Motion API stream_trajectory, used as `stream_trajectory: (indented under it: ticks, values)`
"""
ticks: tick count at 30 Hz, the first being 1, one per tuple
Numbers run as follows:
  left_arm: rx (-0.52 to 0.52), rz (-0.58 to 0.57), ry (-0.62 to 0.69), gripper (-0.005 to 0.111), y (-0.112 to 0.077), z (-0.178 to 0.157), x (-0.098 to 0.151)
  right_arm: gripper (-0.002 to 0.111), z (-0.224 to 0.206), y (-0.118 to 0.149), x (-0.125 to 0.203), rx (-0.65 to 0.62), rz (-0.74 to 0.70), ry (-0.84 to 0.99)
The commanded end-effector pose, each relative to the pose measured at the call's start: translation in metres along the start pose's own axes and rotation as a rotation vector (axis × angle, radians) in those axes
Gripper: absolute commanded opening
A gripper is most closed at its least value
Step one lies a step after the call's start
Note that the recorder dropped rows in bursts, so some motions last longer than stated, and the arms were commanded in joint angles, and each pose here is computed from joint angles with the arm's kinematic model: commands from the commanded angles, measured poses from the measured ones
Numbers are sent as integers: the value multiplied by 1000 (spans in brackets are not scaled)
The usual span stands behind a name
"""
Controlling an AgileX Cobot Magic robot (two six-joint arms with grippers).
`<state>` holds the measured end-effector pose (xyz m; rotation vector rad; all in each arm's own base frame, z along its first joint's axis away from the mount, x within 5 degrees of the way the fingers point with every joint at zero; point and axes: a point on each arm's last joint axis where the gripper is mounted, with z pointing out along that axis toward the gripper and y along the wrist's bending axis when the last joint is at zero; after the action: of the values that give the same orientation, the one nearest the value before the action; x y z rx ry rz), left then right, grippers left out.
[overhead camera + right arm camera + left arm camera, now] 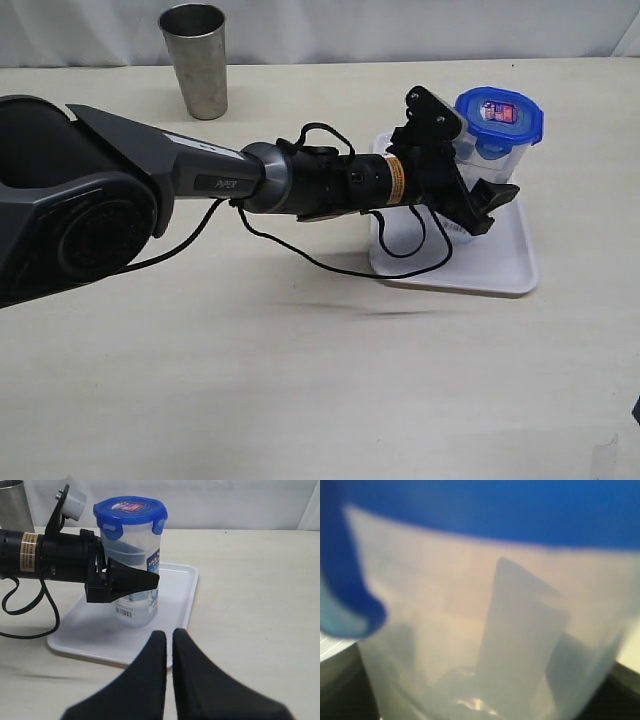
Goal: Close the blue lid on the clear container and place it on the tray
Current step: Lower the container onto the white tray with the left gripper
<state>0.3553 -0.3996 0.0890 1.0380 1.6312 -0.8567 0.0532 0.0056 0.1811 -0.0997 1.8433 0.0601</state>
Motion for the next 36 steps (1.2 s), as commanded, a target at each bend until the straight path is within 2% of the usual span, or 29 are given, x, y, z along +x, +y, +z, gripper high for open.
stream_trajectory:
  ticks: [1, 3, 5, 10, 15, 21, 29, 36]
  values:
    - [-12, -32, -22, 85, 0, -1, -8, 4, 0, 0, -1, 0, -8, -17]
    - [-10, -25, -18, 96, 0, -1, -7, 4, 0, 0, -1, 0, -8, -17]
    - [-16, -27, -10, 99, 0, -1, -7, 4, 0, 0, -1, 0, -8, -17]
    - [-21, -25, -3, 99, 0, -1, -7, 4, 0, 0, -1, 0, -8, -17]
    - [-3, 4, 60, 99, -1, -1, -2, 4, 0, 0, -1, 0, -8, -17]
    - [-5, -33, 66, 99, 2, -3, -2, 4, 0, 0, -1, 0, -8, -17]
    - [-86, -39, 146, 99, 9, -5, 4, 4, 0, 0, -1, 0, -8, -17]
    - [-84, 36, 188, 99, 8, -9, -7, 4, 0, 0, -1, 0, -8, -17]
